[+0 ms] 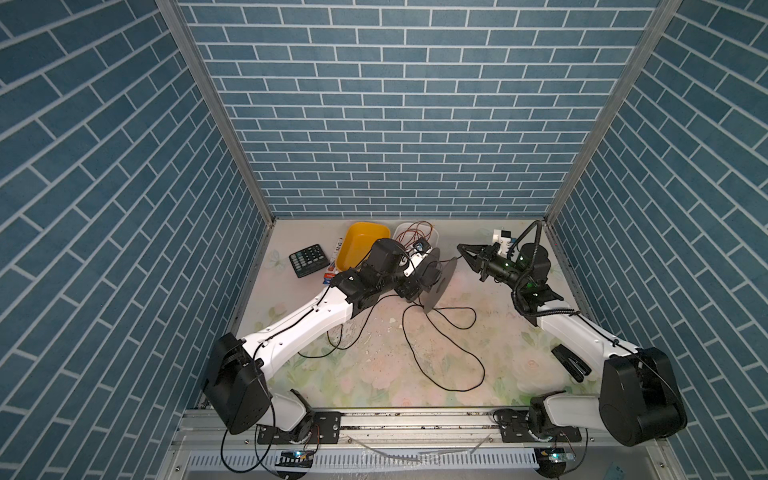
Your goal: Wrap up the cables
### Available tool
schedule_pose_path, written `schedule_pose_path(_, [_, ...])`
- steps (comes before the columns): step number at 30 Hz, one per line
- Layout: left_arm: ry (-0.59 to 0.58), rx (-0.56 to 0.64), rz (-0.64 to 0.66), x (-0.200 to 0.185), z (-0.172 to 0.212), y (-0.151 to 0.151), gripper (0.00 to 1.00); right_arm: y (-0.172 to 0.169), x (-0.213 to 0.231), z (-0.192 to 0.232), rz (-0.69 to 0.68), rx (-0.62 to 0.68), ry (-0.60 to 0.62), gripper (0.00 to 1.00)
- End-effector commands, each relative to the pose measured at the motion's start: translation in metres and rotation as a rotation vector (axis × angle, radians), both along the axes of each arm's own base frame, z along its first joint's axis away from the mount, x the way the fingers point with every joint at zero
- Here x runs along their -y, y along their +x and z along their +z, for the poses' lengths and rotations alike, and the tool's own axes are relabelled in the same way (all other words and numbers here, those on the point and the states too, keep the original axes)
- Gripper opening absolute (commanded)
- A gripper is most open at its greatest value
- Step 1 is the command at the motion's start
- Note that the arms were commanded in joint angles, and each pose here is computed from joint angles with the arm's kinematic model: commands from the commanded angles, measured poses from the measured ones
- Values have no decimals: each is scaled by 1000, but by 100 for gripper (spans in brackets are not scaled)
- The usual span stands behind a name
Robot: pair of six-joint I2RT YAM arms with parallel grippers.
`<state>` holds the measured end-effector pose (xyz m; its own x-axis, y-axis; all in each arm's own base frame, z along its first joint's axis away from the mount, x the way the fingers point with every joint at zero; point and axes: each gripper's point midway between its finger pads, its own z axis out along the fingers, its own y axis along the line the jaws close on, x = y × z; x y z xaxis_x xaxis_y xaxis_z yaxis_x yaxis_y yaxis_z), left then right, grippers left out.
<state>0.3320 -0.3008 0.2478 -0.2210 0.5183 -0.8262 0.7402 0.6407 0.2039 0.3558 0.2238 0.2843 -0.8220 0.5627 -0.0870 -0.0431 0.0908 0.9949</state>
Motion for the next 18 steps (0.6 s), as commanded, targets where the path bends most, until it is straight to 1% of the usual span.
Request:
schedule_pose_path(1, [-30,56,-43,7,11,1,90,-13,-8,42,78,102,1,0])
schedule_pose_path(5, [-46,85,-106,18,18,0,90,-21,-10,55,116,126,-1,0])
schedule_pose_path(9, [-53,83,-131,28,22,5,88,-27,-12,63,145,140,6,0])
schedule_pose_path(14, [-69,71,-143,39,24,12,80,-31,-13,63,163,140,11,0])
schedule_pose_path(16, [-84,72,-158,43,28,12,69,-32,-14,62,171,140,18,0])
schedule_pose_path(18, [-102,64,-170,47,31,12,51,-32,-15,63,183,147,24,0])
